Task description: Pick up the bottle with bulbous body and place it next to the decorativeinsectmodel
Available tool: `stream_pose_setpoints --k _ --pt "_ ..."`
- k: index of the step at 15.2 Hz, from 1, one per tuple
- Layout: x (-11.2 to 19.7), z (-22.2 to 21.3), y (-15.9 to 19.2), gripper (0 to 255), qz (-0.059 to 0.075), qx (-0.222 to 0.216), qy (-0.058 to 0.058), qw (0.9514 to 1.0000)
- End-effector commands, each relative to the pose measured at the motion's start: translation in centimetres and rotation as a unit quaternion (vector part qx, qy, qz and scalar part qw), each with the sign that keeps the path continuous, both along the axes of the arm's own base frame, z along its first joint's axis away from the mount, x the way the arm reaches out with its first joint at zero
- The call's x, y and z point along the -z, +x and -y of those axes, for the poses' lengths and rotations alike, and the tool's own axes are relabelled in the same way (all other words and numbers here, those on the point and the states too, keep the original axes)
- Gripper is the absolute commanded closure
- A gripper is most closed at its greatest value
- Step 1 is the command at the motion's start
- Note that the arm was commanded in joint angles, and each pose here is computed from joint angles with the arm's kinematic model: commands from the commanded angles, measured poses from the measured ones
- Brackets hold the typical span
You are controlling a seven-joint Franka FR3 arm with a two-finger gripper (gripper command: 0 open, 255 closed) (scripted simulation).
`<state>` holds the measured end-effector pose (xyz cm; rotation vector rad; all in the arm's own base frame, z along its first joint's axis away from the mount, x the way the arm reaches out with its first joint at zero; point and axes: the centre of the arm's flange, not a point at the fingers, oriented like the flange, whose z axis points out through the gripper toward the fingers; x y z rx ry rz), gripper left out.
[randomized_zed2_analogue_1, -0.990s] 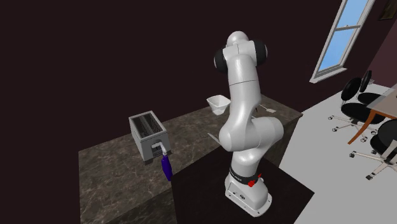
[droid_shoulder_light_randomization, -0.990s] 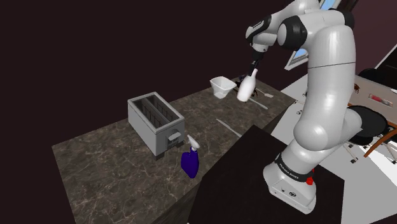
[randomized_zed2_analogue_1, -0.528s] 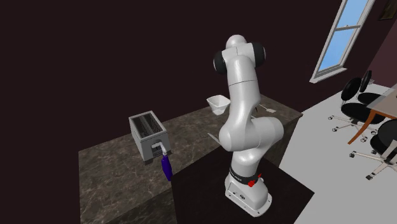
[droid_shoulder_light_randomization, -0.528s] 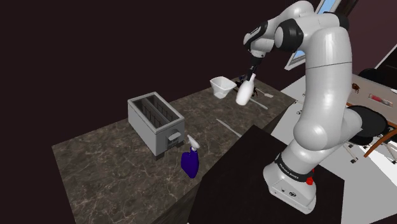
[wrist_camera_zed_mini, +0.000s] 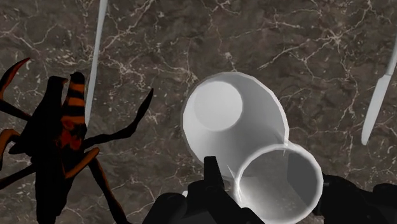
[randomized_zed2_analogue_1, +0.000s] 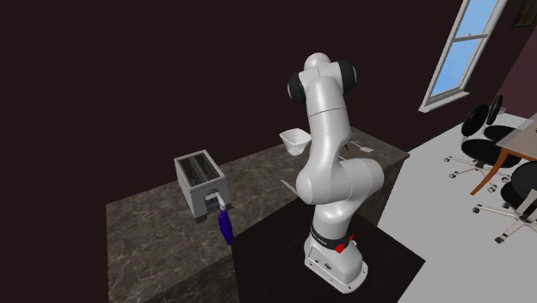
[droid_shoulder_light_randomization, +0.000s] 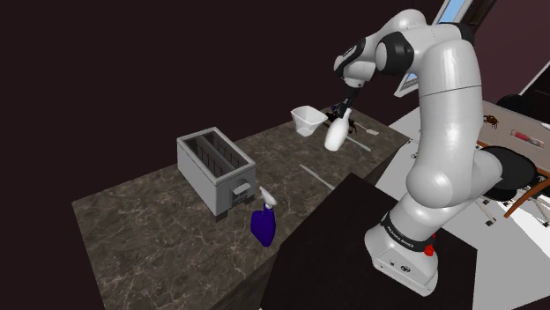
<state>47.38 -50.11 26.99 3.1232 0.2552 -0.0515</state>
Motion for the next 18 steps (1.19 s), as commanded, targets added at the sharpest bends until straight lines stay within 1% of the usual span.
stream_pose_setpoints --k 1,6,7,12,16,18 --pt "0.1 0.1 0.0 255 0.0 0.0 0.0 1.0" --pt "0.1 0.1 0.0 255 0.0 0.0 0.0 1.0" --pt "0.1 0.1 0.0 0 0.0 0.0 0.0 1.0" --pt "0.1 0.1 0.0 0 0.0 0.0 0.0 1.0" --pt "-4.9 0.0 0.2 0 0.0 0.0 0.0 1.0" --pt "-4.9 0.0 0.2 0 0.0 0.0 0.0 1.0"
